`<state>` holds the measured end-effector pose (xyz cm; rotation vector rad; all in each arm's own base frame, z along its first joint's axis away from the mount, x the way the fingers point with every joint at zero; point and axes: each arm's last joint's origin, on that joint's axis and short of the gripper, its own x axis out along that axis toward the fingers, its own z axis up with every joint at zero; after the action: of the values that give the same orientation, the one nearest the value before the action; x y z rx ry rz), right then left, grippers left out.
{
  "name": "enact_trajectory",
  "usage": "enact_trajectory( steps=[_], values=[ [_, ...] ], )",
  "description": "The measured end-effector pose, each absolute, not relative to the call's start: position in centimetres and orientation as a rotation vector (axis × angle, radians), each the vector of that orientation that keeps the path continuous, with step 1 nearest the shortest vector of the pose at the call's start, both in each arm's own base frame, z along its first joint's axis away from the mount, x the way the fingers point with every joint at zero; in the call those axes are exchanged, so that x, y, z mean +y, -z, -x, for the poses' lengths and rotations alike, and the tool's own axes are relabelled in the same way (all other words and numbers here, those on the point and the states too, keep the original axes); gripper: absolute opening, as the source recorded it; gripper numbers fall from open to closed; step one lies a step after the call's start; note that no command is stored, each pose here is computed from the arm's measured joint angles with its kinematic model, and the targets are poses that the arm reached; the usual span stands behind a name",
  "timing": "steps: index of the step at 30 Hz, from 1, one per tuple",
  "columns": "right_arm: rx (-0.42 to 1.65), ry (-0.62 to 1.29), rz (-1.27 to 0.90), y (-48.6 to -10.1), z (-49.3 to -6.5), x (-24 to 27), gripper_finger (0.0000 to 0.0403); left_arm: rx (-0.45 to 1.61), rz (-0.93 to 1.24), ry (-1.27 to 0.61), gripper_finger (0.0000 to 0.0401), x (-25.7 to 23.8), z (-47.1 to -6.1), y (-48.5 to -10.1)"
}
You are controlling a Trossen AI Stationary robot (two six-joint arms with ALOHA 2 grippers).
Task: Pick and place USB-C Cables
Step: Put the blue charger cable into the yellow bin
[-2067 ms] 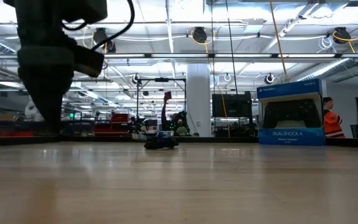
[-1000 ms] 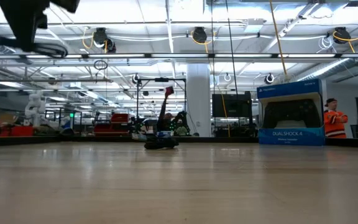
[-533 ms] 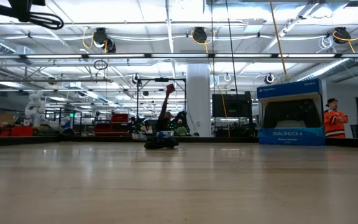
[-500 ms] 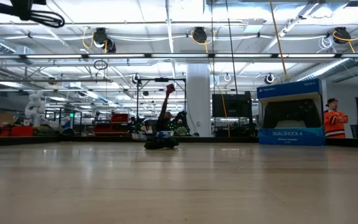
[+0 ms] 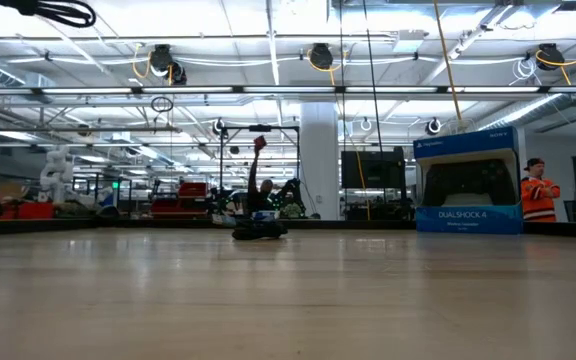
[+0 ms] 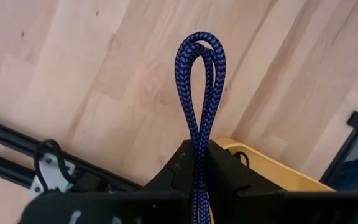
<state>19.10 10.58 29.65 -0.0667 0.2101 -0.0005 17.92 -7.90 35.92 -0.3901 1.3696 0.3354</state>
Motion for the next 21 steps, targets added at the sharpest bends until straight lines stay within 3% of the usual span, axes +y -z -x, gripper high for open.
enact_trajectory(
  steps=[10,21],
  values=[
    [0.209,0.002,0.051,-29.7,-19.1,10.6,0.0000,1.362,0.507,-0.396,0.0022,-11.7,-15.7,-35.7],
    [0.109,-0.004,0.120,-30.7,-19.3,10.6,0.0000,1.378,0.680,-0.592,0.0022,-15.2,-12.7,-33.5]
  ],
)
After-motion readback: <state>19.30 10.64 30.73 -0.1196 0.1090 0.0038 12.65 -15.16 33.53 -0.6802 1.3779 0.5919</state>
